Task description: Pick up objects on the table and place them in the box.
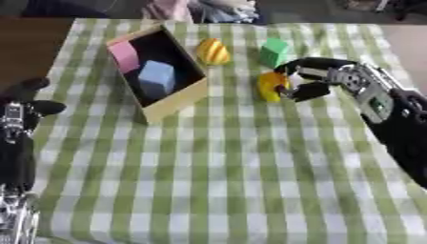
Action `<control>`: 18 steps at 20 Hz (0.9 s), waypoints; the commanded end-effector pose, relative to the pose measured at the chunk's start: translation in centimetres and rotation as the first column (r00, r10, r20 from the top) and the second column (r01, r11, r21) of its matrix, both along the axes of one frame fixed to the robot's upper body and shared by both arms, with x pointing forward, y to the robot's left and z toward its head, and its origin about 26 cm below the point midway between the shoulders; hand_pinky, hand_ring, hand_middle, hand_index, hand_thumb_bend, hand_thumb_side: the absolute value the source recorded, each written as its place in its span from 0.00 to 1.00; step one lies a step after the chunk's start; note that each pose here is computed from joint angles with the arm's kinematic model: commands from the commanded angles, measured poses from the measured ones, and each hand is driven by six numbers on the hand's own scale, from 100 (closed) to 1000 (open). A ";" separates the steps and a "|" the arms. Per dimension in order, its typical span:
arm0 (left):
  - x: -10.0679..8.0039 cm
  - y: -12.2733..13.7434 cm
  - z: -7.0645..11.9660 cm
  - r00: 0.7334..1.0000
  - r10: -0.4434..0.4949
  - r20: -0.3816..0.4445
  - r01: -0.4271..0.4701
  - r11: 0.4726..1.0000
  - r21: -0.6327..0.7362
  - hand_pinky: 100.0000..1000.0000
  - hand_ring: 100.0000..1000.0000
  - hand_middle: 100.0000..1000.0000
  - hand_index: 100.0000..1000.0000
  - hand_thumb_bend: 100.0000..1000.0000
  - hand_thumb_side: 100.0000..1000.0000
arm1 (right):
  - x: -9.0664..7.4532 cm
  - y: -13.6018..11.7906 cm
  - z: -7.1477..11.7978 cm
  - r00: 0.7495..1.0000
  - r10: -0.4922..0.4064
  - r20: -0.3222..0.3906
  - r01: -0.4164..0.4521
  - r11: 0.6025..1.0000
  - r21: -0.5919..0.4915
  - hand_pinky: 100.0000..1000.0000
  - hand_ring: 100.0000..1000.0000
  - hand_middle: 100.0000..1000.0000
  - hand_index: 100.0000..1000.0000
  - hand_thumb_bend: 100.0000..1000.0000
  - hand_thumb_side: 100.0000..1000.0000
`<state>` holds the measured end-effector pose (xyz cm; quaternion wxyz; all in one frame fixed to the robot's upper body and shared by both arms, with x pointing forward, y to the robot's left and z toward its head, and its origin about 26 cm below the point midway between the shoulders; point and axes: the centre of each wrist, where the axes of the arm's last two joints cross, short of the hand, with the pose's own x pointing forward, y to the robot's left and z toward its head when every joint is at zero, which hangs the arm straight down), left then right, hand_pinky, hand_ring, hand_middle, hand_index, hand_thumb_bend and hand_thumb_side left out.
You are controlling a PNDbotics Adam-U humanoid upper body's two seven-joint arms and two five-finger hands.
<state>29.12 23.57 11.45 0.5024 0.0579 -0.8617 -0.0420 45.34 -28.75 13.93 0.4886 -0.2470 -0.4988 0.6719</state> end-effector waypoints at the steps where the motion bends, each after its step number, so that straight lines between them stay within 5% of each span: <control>1: 0.0 0.0 0.6 1.000 -0.010 0.022 0.010 1.000 0.001 0.64 0.52 0.70 0.75 0.00 0.83 | 0.5 -0.2 0.9 1.000 -0.008 0.021 0.009 1.000 -0.022 0.91 0.93 0.91 0.98 0.00 0.80; 5: 0.0 0.0 0.6 1.000 -0.013 0.022 0.013 1.000 0.002 0.64 0.52 0.70 0.75 0.00 0.83 | 0.8 0.1 0.6 1.000 -0.009 0.013 0.010 0.999 -0.052 0.91 0.93 0.89 0.97 0.00 0.73; 7: 0.0 0.0 0.6 1.000 -0.014 0.023 0.014 1.000 0.002 0.64 0.52 0.70 0.75 0.00 0.83 | 0.9 0.2 0.4 1.000 -0.010 0.015 0.011 0.998 -0.067 0.91 0.92 0.87 0.95 0.00 0.62; 11: 0.0 0.0 0.6 1.000 -0.014 0.023 0.014 1.000 0.001 0.64 0.52 0.70 0.75 0.00 0.83 | 1.0 0.4 0.6 0.997 -0.007 0.076 0.013 0.997 -0.072 0.88 0.85 0.75 0.85 0.00 0.21; 18: 0.0 0.0 0.6 1.000 -0.010 0.023 0.010 1.000 0.001 0.64 0.52 0.70 0.75 0.00 0.83 | 0.8 0.5 1.4 0.956 0.003 0.294 -0.013 0.999 0.034 0.83 0.79 0.64 0.51 0.00 0.16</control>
